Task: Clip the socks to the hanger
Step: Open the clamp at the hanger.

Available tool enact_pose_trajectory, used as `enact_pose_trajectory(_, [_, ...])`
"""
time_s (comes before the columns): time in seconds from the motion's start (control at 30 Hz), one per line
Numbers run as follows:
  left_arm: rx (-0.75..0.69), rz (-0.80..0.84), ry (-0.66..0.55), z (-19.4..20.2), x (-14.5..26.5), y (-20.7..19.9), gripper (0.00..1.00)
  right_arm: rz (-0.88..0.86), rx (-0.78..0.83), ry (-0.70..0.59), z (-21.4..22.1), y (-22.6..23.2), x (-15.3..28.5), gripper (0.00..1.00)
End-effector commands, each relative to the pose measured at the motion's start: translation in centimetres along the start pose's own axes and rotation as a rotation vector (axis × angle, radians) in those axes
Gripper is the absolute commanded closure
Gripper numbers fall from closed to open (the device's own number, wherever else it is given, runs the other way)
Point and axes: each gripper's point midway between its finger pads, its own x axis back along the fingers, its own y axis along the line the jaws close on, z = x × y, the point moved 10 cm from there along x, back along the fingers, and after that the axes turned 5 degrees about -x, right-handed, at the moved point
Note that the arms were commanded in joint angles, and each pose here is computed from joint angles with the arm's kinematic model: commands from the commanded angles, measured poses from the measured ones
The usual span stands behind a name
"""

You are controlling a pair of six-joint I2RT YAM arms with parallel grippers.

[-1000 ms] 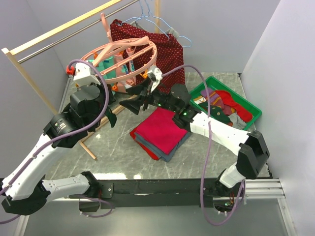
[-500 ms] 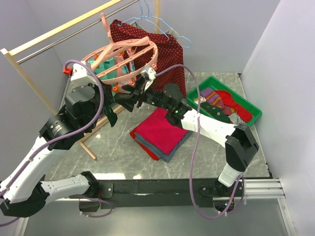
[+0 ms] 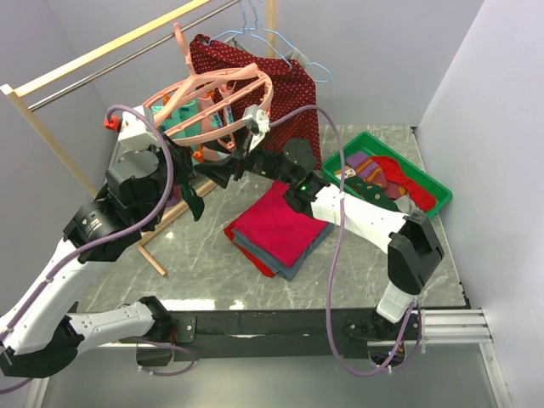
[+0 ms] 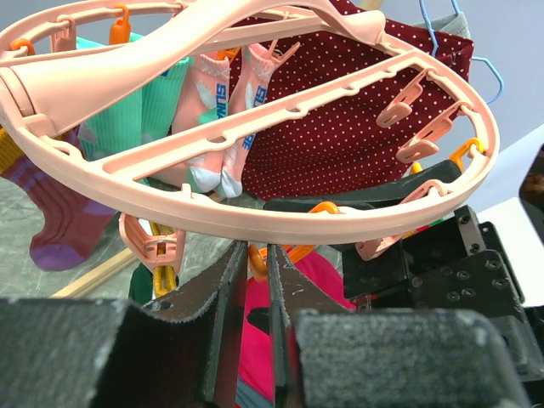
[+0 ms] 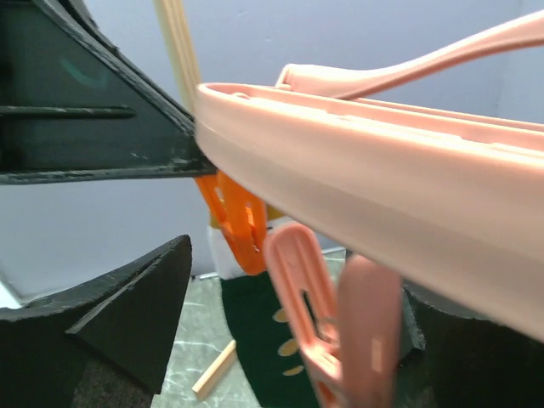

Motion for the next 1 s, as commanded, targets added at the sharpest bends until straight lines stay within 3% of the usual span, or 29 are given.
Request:
enact_pose_trajectory(0.0, [0.058,0.030,-0.044,-1.24,0.29,-0.35,0.79,-0.074,0.033,-0.066,-2.15,0.57,-0.72,0.24])
enact_pose_trajectory(0.37, [0.063,0.019,-0.057,-1.18,0.23,-0.19,0.74,-0.132,0.006,-0.056,-2.11,1.28,-0.54,0.58])
enact_pose_trajectory(0.87, [0.063,-0.005,-0.047,-0.59,0.12,0.11,0.57,-0.111,0.000,-0.071,-2.28,1.49,-0.18,0.82])
enact_pose_trajectory(0.97, [0.076,0.013,-0.045,-0.88,0.39,0.02,0.49,-0.104,-0.001,-0.067,-2.22,1.55,0.03,0.87])
